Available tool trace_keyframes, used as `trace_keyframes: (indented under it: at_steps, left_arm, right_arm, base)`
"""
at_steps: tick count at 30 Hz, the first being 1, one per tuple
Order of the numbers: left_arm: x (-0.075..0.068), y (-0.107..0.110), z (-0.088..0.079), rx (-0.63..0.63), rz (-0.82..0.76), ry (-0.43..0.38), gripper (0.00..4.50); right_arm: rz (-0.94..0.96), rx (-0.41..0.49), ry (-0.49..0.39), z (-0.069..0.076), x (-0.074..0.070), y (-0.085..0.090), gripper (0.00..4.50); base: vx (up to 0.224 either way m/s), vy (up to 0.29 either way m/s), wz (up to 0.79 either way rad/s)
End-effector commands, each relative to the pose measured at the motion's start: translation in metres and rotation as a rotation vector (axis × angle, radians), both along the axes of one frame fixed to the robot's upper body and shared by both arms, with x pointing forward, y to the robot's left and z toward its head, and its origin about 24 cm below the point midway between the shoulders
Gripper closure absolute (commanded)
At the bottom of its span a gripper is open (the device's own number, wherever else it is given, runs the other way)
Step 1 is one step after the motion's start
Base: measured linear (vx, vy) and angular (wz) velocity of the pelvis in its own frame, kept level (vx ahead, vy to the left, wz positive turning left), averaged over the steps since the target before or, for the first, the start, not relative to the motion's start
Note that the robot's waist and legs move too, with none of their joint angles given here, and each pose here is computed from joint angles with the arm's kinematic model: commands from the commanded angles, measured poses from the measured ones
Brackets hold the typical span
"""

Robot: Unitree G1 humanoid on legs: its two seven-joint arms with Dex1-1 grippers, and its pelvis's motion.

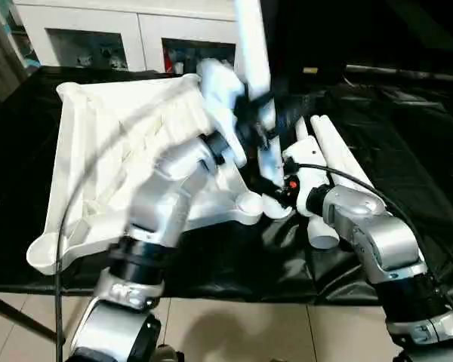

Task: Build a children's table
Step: Move to table

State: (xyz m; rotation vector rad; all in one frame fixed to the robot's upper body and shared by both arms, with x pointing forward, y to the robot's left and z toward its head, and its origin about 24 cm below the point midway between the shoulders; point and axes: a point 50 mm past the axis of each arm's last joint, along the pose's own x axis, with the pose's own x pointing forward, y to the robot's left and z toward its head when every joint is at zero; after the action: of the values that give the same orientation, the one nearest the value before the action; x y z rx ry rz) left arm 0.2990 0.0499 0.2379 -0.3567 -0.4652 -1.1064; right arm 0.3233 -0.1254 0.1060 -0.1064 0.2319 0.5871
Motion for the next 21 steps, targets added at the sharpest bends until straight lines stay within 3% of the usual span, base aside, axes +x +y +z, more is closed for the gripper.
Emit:
trace_keyframes:
  at_steps: [1,2,3,6,7,8,9,11,13,14,17,21]
  left_arm:
    - [-0.017,0.012,0.024,-0.115,-0.078,-0.042,1.58]
    - [-0.021,0.027,0.027,-0.139,-0.055,-0.038,1.58]
    - [-0.021,0.027,0.027,-0.139,-0.055,-0.038,1.58]
    - [-0.011,0.054,0.012,-0.111,0.105,0.041,1.58]
    - [0.005,0.078,-0.018,0.034,0.402,0.105,1.58]
    - [0.011,0.088,-0.032,0.113,0.524,0.132,1.58]
    - [0.011,0.088,-0.032,0.113,0.524,0.132,1.58]
    - [0.016,0.111,-0.066,0.256,0.746,0.235,1.58]
    - [0.011,0.129,-0.094,0.341,0.950,0.307,1.58]
    - [0.010,0.133,-0.102,0.347,0.998,0.351,1.58]
    - [0.008,0.137,-0.110,0.361,1.086,0.379,1.58]
    - [0.006,0.128,-0.117,0.468,1.151,0.305,1.58]
  right_arm:
    - [-0.175,0.040,-0.044,0.010,0.012,-0.022,2.60]
    - [-0.281,0.077,-0.040,0.011,0.017,-0.035,2.60]
    - [-0.281,0.077,-0.040,0.011,0.017,-0.035,2.60]
    - [-0.348,0.076,-0.070,0.015,0.018,-0.048,2.60]
    - [-0.379,0.057,-0.151,0.021,0.017,-0.051,2.60]
    - [-0.381,0.020,-0.168,0.022,0.015,-0.052,2.60]
    - [-0.381,0.020,-0.168,0.022,0.015,-0.052,2.60]
    - [-0.330,0.002,-0.193,0.020,0.009,-0.049,2.60]
    - [-0.334,0.077,-0.172,0.014,0.004,-0.047,2.60]
    - [-0.336,0.088,-0.161,0.012,0.003,-0.045,2.60]
    - [-0.310,0.073,-0.155,0.008,0.001,-0.038,2.60]
    - [-0.234,0.076,-0.159,0.004,-0.003,-0.022,2.60]
  base:
    - [0.000,0.000,0.00]
    - [0.000,0.000,0.00]
    - [0.000,0.000,0.00]
    - [0.000,0.000,0.00]
    - [0.000,0.000,0.00]
    - [0.000,0.000,0.00]
    - [0.000,0.000,0.00]
    - [0.000,0.000,0.00]
    - [0.000,0.000,0.00]
    - [0.000,0.000,0.00]
    - [0.000,0.000,0.00]
    - [-0.014,-0.050,0.45]
